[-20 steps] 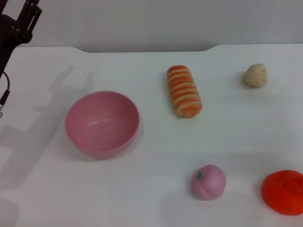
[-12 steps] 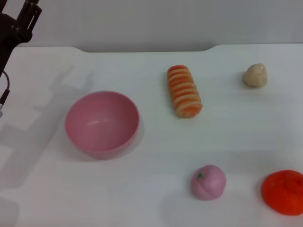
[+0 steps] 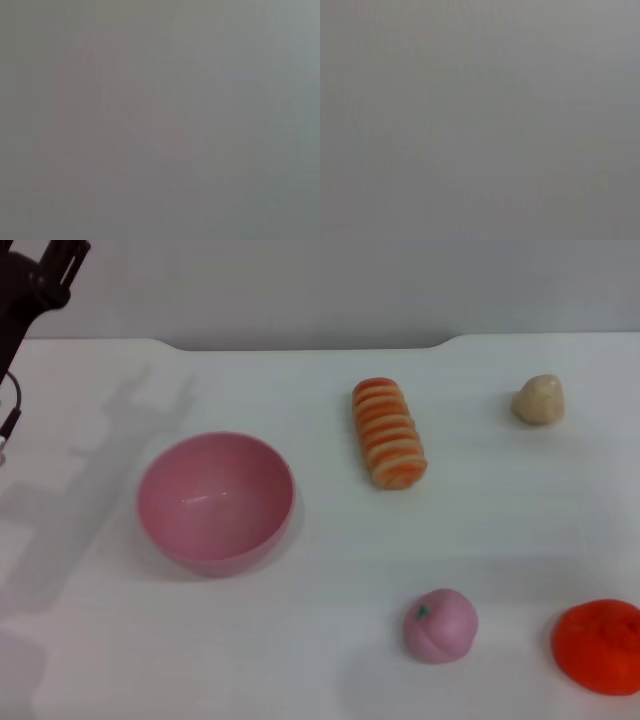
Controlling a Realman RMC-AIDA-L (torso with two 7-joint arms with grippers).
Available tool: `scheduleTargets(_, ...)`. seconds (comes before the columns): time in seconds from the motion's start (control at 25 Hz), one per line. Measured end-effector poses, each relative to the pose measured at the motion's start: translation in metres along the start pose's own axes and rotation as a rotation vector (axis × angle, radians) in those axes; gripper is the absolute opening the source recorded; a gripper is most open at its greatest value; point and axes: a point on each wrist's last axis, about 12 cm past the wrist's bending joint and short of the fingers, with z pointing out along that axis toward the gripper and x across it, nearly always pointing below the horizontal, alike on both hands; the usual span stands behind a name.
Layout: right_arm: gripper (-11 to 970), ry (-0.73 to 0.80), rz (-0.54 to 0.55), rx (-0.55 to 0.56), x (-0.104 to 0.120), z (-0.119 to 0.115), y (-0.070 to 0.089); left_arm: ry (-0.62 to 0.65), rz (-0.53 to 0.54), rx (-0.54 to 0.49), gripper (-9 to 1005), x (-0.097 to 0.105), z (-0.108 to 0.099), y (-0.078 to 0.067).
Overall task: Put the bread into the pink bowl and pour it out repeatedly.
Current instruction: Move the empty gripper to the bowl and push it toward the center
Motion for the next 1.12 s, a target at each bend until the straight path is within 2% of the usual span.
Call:
scheduleTargets(0.2, 473, 0.011, 0.0, 0.005, 0.001, 0.0, -0.001, 0.069, -0.008, -0.032, 668, -0.004, 0.023, 0.008)
scheduleTargets(0.44, 478, 0.026, -0.002, 0.011, 0.003, -0.002, -0.002, 0.155, -0.034, -0.012, 669, -0.027, 0.051, 0.023)
scheduleTargets(0.64, 481, 0.04, -0.003, 0.017, 0.005, -0.005, -0.003, 0.23, -0.074, 0.015, 669, -0.046, 0.065, 0.034)
scheduleTargets(0.76, 484, 0.043, -0.004, 0.019, 0.005, -0.006, -0.004, 0.318, -0.132, 0.051, 669, -0.06, 0.07, 0.04)
scheduleTargets(0.84, 485, 0.044, -0.005, 0.021, 0.005, -0.006, -0.004, 0.346, -0.138, 0.064, 669, -0.063, 0.071, 0.041)
scheduleTargets(1.12, 490, 0.055, -0.003, 0.018, 0.006, 0.0, -0.003, 0.592, -0.132, 0.157, 670, -0.083, 0.078, 0.035)
